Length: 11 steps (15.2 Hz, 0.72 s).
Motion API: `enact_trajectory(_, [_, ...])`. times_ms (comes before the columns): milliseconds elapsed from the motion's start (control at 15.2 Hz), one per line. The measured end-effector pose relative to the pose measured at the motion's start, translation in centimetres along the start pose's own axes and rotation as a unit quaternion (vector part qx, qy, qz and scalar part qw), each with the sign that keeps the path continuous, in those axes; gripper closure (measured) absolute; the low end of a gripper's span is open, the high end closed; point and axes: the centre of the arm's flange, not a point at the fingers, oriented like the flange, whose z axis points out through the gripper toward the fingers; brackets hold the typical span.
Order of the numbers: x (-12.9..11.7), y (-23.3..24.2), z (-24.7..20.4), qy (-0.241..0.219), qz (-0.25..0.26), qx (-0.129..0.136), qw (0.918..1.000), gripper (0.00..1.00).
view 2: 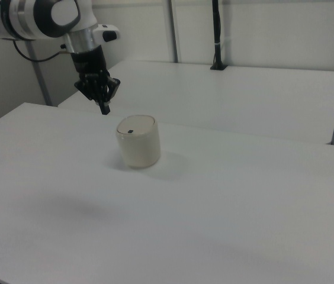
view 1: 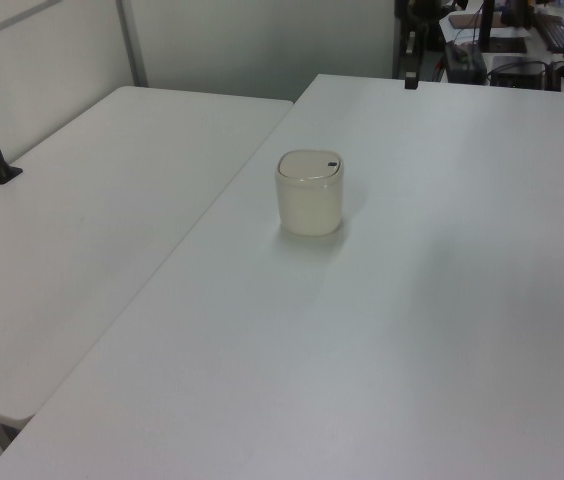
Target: Close the trash bin
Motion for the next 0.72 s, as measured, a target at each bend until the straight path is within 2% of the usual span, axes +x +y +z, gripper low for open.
enact_trajectory(197, [-0.74, 0.13, -0.38, -0.008, 0.001, -0.01, 0.9999, 0.94])
enact_trajectory(393, [-0.86, 0.26, -0.55, -0.008, 0.002, -0.012, 0.9999, 0.69])
enact_trajectory(721, [-0.89, 0.39, -0.39, -0.009, 0.003, -0.012, 0.9999, 0.16])
